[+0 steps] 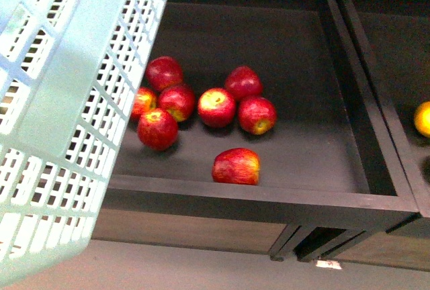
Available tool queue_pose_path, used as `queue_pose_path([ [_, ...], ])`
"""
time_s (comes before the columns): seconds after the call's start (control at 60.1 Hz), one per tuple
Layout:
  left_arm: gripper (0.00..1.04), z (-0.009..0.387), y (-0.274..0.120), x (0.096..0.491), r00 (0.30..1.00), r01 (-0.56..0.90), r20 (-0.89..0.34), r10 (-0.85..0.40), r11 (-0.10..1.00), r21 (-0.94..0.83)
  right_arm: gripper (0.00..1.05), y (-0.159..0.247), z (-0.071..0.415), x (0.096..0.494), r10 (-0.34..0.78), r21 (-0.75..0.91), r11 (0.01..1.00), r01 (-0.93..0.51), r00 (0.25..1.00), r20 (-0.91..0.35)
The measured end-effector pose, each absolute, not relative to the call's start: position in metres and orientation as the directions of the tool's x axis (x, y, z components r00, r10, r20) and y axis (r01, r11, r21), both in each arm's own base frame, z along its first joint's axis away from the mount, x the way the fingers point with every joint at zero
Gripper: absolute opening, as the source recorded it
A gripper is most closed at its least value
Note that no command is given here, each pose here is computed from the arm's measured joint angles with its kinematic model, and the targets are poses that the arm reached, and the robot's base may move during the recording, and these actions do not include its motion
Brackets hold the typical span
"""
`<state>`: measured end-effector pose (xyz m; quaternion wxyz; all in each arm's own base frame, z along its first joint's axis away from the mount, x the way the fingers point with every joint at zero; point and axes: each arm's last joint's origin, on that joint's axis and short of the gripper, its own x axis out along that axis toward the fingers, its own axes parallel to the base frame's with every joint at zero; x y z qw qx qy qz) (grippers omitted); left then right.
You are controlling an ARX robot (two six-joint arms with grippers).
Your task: Pick lemon and mango into basket
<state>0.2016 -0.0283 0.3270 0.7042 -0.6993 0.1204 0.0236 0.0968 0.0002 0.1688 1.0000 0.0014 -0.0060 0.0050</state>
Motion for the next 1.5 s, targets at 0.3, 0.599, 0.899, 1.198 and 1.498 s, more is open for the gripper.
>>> queue_pose_path([
  [0.3, 0.28, 0.331, -0.035, 0.238, 0.953, -0.154, -0.260, -0.153, 0.494, -0.856, 0.96, 0.000, 0.169, 0.097, 0.003, 0.002, 1.000, -0.003, 1.000, 0.012],
  [0.599, 0.28, 0.333, -0.070, 0.315, 0.924, -0.054, -0.242, -0.296, 0.526, -0.849, 0.96, 0.000, 0.169, 0.097, 0.003, 0.002, 1.000, -0.003, 1.000, 0.012],
  [0.899, 0.28, 0.318, -0.169, 0.341, 0.728, 0.028, -0.346, -0.592, 0.530, -0.847, 0.96, 0.000, 0.169, 0.097, 0.002, 0.002, 1.000, -0.002, 1.000, 0.012],
  [1.198, 0.28, 0.314, -0.227, 0.314, 0.602, 0.118, -0.380, -0.702, 0.550, -0.827, 0.96, 0.000, 0.169, 0.097, 0.002, 0.002, 1.000, -0.002, 1.000, 0.012],
  [1.498, 0.28, 0.314, -0.232, 0.311, 0.592, 0.136, -0.381, -0.710, 0.554, -0.821, 0.96, 0.000, 0.169, 0.097, 0.002, 0.002, 1.000, -0.002, 1.000, 0.012],
])
